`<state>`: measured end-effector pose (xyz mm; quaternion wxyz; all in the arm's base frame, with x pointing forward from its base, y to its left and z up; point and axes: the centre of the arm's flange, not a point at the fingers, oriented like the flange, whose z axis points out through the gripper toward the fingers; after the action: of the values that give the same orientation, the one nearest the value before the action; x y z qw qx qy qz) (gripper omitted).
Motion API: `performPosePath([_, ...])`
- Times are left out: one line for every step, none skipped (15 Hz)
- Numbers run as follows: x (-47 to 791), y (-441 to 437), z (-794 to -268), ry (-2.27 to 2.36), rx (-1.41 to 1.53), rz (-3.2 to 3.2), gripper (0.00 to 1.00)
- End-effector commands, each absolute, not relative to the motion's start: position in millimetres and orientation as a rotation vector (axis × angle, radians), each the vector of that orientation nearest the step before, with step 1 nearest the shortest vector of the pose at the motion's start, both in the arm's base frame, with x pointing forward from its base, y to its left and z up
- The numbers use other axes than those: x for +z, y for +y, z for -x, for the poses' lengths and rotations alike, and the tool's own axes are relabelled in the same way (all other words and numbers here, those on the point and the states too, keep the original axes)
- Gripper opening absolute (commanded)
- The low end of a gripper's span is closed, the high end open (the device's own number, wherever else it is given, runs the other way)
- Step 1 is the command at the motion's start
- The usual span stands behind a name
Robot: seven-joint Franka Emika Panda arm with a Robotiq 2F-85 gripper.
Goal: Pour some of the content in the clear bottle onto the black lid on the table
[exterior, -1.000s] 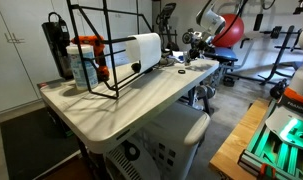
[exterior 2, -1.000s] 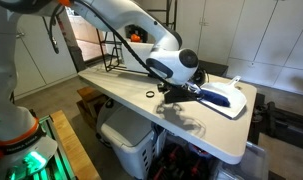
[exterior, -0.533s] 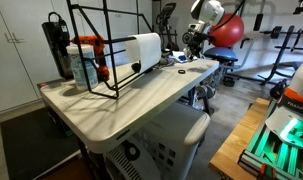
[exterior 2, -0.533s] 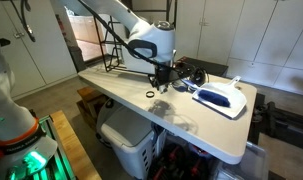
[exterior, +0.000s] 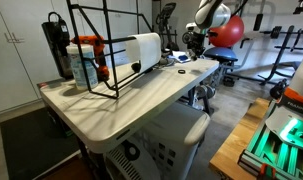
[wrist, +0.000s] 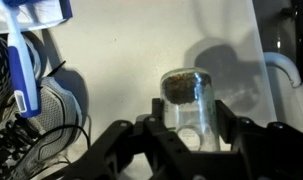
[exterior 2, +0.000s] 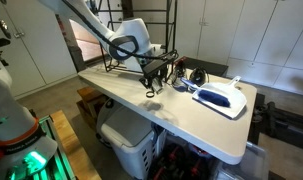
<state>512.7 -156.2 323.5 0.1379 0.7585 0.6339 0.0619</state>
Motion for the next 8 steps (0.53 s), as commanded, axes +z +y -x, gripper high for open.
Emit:
performPosePath([332,-140,-490,1.825,0.1,-2.069,0.28])
performPosePath([324,-152,-507,1.841,0.126,-2.118,0.53])
performPosePath([325,-151,-505,1.84,0.111,-2.1,0.53])
performPosePath([326,-150,-504,1.841,0.106,-2.09,0.53])
performPosePath([328,-149,-504,1.842,0.105,-2.085,0.53])
performPosePath([329,-149,-504,1.843,0.106,-2.081,0.53])
performPosePath([329,-149,-504,1.843,0.106,-2.08,0.53])
performPosePath([329,-149,-504,1.843,0.106,-2.08,0.53])
